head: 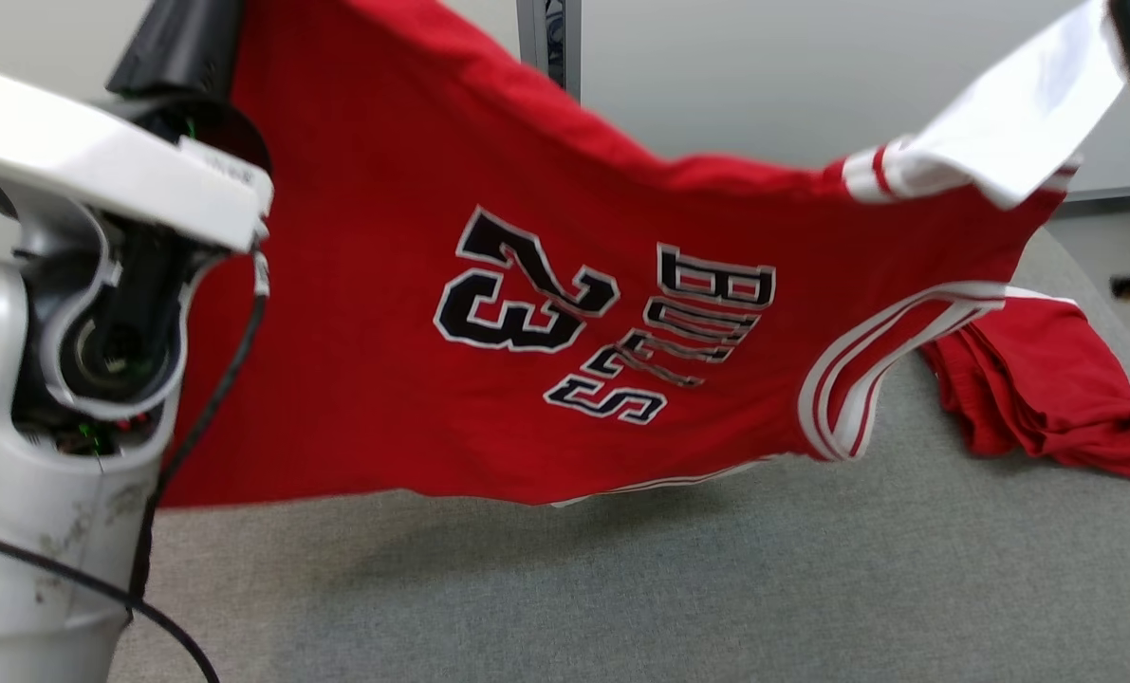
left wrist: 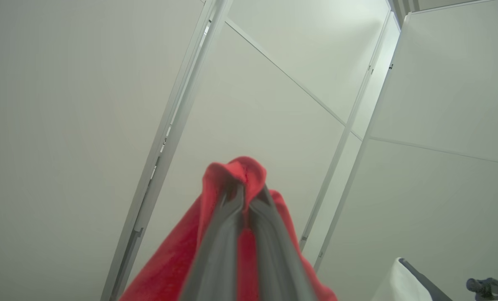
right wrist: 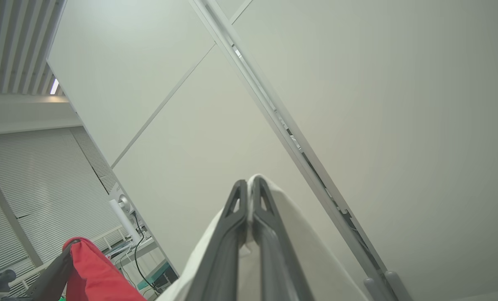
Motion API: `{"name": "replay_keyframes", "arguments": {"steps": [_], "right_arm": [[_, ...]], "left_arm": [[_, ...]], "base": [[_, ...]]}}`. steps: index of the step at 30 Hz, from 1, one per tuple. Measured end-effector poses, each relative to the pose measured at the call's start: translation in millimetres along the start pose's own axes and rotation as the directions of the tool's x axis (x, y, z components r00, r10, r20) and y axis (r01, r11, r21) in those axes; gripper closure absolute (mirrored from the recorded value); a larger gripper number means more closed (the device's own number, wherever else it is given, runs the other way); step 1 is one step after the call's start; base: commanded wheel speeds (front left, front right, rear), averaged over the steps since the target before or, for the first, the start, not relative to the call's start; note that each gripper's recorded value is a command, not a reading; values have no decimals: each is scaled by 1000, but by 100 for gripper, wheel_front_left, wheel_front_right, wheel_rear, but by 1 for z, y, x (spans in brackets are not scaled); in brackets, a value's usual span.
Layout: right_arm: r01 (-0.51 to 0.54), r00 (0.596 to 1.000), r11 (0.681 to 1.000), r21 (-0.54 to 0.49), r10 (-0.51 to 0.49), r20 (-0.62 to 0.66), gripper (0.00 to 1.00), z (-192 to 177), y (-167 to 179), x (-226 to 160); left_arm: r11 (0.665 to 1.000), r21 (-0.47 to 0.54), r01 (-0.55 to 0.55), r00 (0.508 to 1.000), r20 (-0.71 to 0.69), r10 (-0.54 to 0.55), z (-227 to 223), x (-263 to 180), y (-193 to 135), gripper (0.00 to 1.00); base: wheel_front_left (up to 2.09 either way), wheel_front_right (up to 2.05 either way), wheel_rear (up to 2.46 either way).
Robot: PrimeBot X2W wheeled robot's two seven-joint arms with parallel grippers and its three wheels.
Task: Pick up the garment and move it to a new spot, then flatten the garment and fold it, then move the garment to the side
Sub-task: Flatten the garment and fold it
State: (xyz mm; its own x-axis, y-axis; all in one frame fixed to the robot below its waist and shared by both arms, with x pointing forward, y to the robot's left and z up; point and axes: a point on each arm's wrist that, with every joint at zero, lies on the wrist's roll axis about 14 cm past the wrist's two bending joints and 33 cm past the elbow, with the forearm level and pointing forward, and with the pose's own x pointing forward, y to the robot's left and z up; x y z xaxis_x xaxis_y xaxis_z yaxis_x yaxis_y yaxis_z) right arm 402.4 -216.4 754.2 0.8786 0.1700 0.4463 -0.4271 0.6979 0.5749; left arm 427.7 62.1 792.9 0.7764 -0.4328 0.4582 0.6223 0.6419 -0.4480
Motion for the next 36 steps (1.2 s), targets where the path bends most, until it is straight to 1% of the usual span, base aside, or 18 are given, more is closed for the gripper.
{"name": "replay_keyframes", "arguments": {"steps": [5,8,10,12,14,16,19,21,24,26,27,29,32,33,34,36], "right_arm": [[3,1000,999,-40,-2,6,100,14,-1,35],[24,1000,999,-26,-23,15,100,18,-11,66],[49,998,999,-15,-48,37,100,22,-21,92],[72,995,997,-34,-70,66,100,27,-27,120],[97,990,994,-57,-91,108,100,32,-33,148],[108,986,988,-106,-92,142,100,31,-34,173],[87,977,987,-138,-58,207,100,29,-30,206],[77,966,987,-140,-39,256,100,27,-31,223],[81,956,984,-157,-32,292,100,10,-43,240],[91,959,984,-151,-46,281,100,-11,-59,246],[93,963,985,-143,-53,264,100,-23,-66,249],[89,974,986,-140,-57,218,100,-49,-79,253],[95,985,986,-138,-74,153,100,-86,-101,251],[105,988,985,-137,-87,130,100,-99,-111,247],[105,988,985,-137,-87,130,100,-99,-111,247],[127,989,983,-129,-117,86,100,-122,-130,237]], "left_arm": [[999,-18,-51,997,-58,50,-6,28,23,100],[995,-15,-103,990,-94,101,-10,51,44,100],[991,15,-136,985,-105,136,-12,68,61,100],[985,50,-165,980,-108,169,-13,86,77,100],[977,77,-197,975,-87,204,-12,105,95,100],[968,114,-226,971,-58,233,-12,121,115,100],[962,142,-232,973,32,230,-7,146,134,100],[961,157,-226,973,93,214,-7,159,144,100],[962,172,-212,966,184,180,-11,171,162,100],[959,171,-225,959,215,186,-23,173,182,100],[955,186,-232,957,220,190,-31,173,193,100],[949,200,-243,958,203,202,-52,172,217,100],[948,165,-272,955,167,245,-84,167,252,100],[947,164,-277,956,151,253,-95,165,262,100],[947,164,-277,956,151,253,-95,165,262,100],[945,147,-293,953,121,277,-117,160,280,100]], "base": [[0,0,0],[0,0,0],[0,0,0],[0,0,0],[0,0,0],[0,0,0],[0,0,0],[0,0,0],[0,0,0],[0,0,0],[0,0,0],[0,0,0],[0,0,0],[0,0,0],[0,0,0],[0,0,0]]}}
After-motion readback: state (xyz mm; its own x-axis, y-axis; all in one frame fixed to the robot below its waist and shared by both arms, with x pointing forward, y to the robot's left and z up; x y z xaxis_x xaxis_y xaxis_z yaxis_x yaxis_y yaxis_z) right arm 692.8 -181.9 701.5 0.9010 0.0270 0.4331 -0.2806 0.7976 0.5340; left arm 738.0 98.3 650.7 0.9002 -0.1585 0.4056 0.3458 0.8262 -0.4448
